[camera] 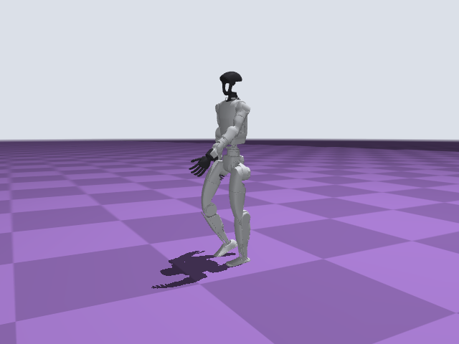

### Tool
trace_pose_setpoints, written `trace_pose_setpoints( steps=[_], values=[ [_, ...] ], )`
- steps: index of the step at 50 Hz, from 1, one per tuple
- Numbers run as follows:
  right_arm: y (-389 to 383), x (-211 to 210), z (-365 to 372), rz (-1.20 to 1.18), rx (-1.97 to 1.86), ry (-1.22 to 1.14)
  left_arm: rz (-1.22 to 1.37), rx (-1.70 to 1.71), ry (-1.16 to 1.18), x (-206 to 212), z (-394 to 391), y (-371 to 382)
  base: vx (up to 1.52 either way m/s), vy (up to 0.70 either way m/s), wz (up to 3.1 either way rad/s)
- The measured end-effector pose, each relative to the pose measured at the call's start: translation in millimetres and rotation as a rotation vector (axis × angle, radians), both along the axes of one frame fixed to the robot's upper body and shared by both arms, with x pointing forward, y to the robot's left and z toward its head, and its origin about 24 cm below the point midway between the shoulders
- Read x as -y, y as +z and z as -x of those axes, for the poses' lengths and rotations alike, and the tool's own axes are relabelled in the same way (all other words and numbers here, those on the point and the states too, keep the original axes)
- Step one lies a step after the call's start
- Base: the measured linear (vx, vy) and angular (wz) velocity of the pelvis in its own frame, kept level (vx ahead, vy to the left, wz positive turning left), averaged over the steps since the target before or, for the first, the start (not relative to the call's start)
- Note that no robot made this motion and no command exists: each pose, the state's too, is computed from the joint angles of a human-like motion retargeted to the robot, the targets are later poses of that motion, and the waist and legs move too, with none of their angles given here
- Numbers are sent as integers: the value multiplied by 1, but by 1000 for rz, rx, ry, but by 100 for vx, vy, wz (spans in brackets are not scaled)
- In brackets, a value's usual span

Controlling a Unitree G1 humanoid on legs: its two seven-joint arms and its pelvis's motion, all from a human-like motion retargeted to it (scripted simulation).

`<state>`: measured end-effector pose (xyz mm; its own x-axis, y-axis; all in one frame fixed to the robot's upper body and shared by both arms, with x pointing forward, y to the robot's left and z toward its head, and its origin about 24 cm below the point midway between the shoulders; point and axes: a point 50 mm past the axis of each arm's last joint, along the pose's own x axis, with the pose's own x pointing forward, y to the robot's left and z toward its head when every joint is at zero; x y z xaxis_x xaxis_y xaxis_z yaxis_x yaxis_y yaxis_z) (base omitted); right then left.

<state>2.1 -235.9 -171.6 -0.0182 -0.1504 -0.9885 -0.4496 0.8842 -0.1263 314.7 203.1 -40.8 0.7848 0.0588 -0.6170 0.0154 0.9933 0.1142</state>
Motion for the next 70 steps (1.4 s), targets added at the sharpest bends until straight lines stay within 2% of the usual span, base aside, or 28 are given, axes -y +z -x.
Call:
trace_pose_setpoints(
  steps=[4,9,12,16,22,27,31,38,44,49,55,59,62,70],
  values=[
    [3,5,27,-14,-28,-103,129,295,-89,28,-46,66,57,-6,132],
    [3,-6,40,-56,-40,-85,125,566,-154,42,-67,128,65,-25,90],
    [1,-19,40,-125,-50,-46,114,603,-201,44,-65,134,68,-52,16],
    [-1,-32,37,-187,-67,-6,156,532,-229,46,-49,106,71,-32,56],
    [-3,-23,-17,-144,-15,84,323,325,-229,35,7,40,65,-40,36],
    [10,4,-73,59,218,198,334,163,-225,17,79,-1,53,-8,82],
    [44,27,-135,213,538,306,287,158,-247,-1,117,0,42,-8,45],
    [125,41,-205,243,909,586,163,222,-365,-30,147,37,41,-6,15],
    [173,25,-203,118,1028,892,-47,259,-706,-36,160,76,48,3,50],
    [200,0,-183,-64,1023,1133,-99,310,-917,-24,167,101,48,-2,63],
    [229,-25,-155,-218,1026,1319,-153,419,-981,-13,160,121,53,4,78],
    [241,-41,-135,-300,1078,1354,-232,501,-1024,-6,154,126,60,10,102],
    [251,-57,-124,-457,1169,1357,-291,618,-1103,6,151,130,57,12,119],
    [253,-70,-128,-422,1328,1440,-354,731,-1137,26,146,119,42,6,126]
  ],
)
